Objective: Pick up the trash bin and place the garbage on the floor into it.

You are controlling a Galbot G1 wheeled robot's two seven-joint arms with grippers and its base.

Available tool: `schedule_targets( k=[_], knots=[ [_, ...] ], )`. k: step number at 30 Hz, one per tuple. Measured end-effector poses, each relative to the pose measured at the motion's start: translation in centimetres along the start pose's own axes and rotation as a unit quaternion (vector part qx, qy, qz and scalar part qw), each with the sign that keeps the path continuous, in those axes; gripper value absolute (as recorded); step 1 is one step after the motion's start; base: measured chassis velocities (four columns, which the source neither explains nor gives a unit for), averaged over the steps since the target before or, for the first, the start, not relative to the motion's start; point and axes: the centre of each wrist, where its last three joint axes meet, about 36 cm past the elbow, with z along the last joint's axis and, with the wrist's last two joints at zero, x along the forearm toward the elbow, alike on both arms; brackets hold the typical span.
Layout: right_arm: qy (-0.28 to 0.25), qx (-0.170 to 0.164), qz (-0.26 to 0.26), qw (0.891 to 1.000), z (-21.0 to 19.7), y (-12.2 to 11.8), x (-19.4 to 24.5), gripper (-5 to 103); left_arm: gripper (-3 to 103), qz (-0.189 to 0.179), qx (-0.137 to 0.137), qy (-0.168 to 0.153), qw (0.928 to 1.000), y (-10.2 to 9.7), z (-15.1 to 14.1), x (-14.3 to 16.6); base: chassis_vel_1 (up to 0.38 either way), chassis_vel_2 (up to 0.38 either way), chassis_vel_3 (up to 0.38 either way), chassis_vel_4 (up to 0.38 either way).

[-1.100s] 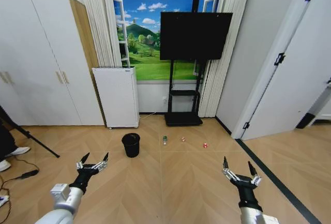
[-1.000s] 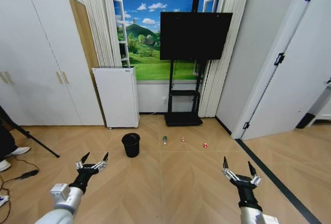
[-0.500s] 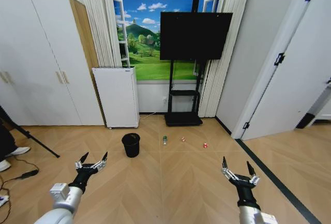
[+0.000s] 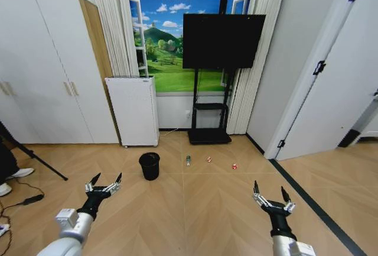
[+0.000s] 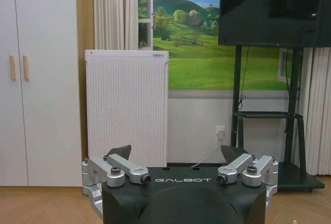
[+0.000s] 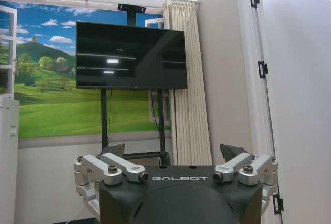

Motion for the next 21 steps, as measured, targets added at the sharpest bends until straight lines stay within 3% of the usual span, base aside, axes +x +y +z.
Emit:
schedule_targets(
  k=[11, 21],
  knots=[
    [0.003, 0.000, 0.004, 1.000, 0.28, 0.04, -0.09, 100, 98, -0.003, -0.001, 0.002, 1.0000, -0.08, 0.36, 0.12, -0.204, 0.205, 0.205, -0.196],
    [0.004, 0.000, 0.006, 1.000, 0.36, -0.03, -0.11, 100, 98, -0.004, -0.002, 0.004, 1.0000, -0.15, 0.56, 0.32, -0.311, 0.324, 0.314, -0.311]
  ],
)
